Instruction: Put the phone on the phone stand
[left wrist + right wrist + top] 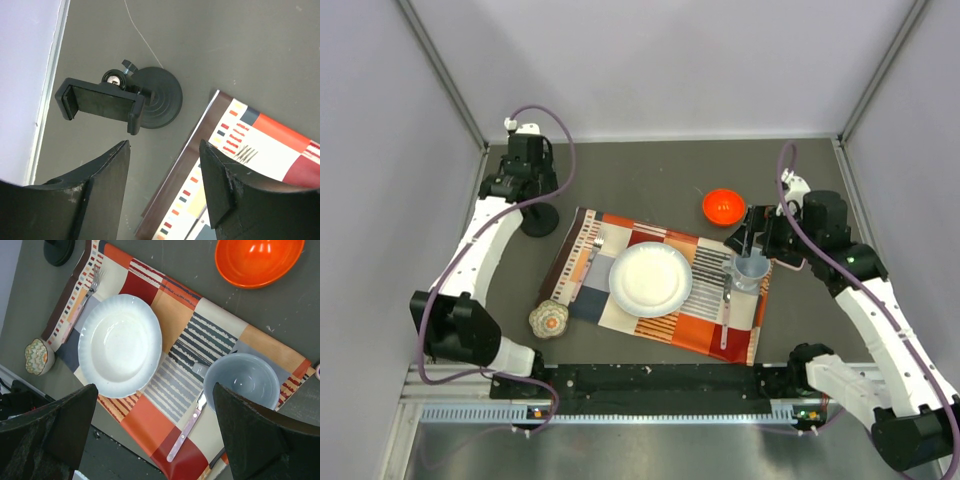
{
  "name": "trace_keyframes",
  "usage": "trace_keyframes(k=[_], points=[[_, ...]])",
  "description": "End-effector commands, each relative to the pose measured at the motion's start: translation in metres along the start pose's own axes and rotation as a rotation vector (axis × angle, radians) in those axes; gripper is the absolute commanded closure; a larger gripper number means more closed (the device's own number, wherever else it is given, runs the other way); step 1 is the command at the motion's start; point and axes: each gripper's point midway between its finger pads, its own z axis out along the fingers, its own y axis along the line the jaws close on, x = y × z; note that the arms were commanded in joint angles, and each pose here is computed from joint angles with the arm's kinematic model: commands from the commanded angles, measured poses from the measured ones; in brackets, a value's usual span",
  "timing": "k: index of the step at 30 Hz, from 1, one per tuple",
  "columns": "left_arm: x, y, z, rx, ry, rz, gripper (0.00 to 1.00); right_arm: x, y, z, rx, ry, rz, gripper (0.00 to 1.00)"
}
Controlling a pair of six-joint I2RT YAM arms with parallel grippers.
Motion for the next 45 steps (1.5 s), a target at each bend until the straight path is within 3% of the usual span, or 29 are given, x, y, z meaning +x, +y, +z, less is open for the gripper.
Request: trace_keyframes(k=[1,9,20,29,30,31,35,40,41,45], points=[[-0.008,0.01,0.0,-0.002,0.001,0.072,0.37,-0.01,0.004,-0.006,-0.018,-0.061,-0.021,0.01],[0.003,0.019,0.023,0.031,0.064,0.071,0.48,-0.011,0.005,-0.006,-0.025,-0.06,-0.022,0.01],[-0.002,0.019,0.037,0.054,0.043,0.087,0.66,-0.011,0.004,-0.004,-0.019,-0.053,-0.018,0.01],[-0.005,0.024,0.025,0.047,0.02,0.08,0.61,-0.01,0.0,-0.001,-0.002,-0.046,-0.015,0.01],[-0.005,0.022,0.021,0.062,0.021,0.075,0.59,-0.012,-0.001,-0.001,0.006,-0.049,-0.014,0.01],[-0.01,0.018,0.009,0.089,-0.001,0.047,0.47,-0.012,-0.002,-0.001,0.015,-0.052,-0.01,0.01],[-0.008,-0.015,-0.033,0.326,-0.03,-0.008,0.21,-0.019,-0.014,-0.003,0.101,-0.082,0.035,0.01],[0.007,-0.073,-0.106,0.722,-0.101,-0.046,0.09,-0.032,-0.074,-0.012,0.449,-0.158,0.166,0.01],[0.016,-0.095,-0.127,0.855,-0.092,-0.023,0.08,-0.031,-0.082,-0.012,0.49,-0.156,0.189,0.01],[0.055,-0.14,-0.183,1.138,-0.057,0.04,0.01,-0.041,-0.12,-0.009,0.636,-0.163,0.266,0.01]])
